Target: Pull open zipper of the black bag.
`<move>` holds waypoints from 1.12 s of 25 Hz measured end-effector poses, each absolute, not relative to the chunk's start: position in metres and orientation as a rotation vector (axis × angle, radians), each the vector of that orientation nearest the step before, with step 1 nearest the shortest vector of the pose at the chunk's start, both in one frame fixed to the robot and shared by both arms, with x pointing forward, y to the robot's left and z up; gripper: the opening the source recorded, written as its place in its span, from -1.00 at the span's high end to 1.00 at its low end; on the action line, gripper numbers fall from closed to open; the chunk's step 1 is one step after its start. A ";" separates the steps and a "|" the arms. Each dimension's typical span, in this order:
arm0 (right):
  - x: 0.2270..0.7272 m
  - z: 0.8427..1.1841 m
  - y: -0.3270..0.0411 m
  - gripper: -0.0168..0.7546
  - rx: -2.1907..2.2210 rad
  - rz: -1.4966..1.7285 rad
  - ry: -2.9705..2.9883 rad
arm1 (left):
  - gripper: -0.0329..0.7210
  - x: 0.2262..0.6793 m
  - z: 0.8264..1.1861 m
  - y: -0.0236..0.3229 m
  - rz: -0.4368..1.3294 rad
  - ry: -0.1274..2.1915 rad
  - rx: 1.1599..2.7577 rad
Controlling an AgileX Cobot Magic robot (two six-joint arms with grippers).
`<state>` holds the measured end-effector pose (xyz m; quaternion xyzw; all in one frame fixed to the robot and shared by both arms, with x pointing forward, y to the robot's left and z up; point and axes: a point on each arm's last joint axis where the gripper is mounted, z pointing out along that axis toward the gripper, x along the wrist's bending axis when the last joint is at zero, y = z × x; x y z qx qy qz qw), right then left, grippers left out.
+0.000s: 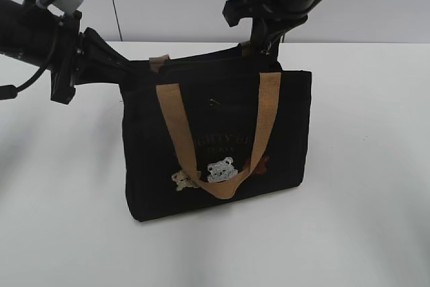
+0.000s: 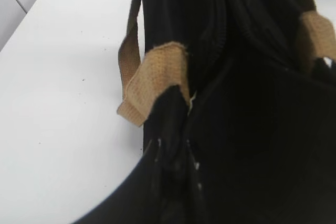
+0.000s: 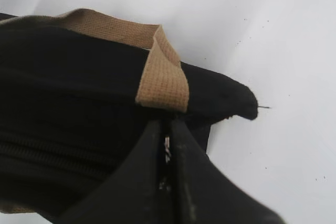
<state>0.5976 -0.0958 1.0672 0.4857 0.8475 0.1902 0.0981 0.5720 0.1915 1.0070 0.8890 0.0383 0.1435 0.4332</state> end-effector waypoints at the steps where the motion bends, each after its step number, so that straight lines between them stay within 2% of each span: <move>1: 0.597 1.068 -0.096 0.90 1.441 0.567 2.510 | 0.78 0.572 1.007 0.192 0.358 0.095 2.215; 3: 0.596 1.070 -0.096 0.70 1.436 0.579 2.515 | 0.75 0.572 1.007 0.192 0.354 0.102 2.214; 5: 0.593 1.077 -0.096 0.32 1.427 0.606 2.510 | 0.60 0.572 1.008 0.192 0.338 0.142 2.207; 6: 0.592 1.081 -0.097 0.10 1.422 0.621 2.502 | 0.49 0.572 1.010 0.192 0.333 0.171 2.203; 8: 0.589 1.089 -0.099 -0.26 1.416 0.644 2.490 | 0.12 0.570 1.016 0.193 0.326 0.246 2.186; 10: 0.584 1.098 -0.101 -0.44 1.407 0.670 2.476 | -0.24 0.570 1.027 0.195 0.332 0.384 2.156; 12: 0.579 1.109 -0.104 -0.50 1.396 0.699 2.459 | -0.45 0.569 1.039 0.198 0.358 0.531 2.111; 14: 0.572 1.123 -0.109 -0.53 1.371 0.721 2.444 | -0.54 0.565 1.054 0.202 0.389 0.626 2.073; 18: 0.555 1.145 -0.120 -0.54 1.247 0.682 2.467 | -0.58 0.548 1.091 0.215 0.523 0.788 2.014; 20: 0.548 1.153 -0.129 -0.54 1.211 0.619 2.470 | -0.58 0.537 1.105 0.226 0.546 0.949 1.967; 28: 0.540 1.188 -0.196 -0.54 1.354 0.553 2.258 | -0.55 0.509 1.123 0.289 0.504 1.588 1.943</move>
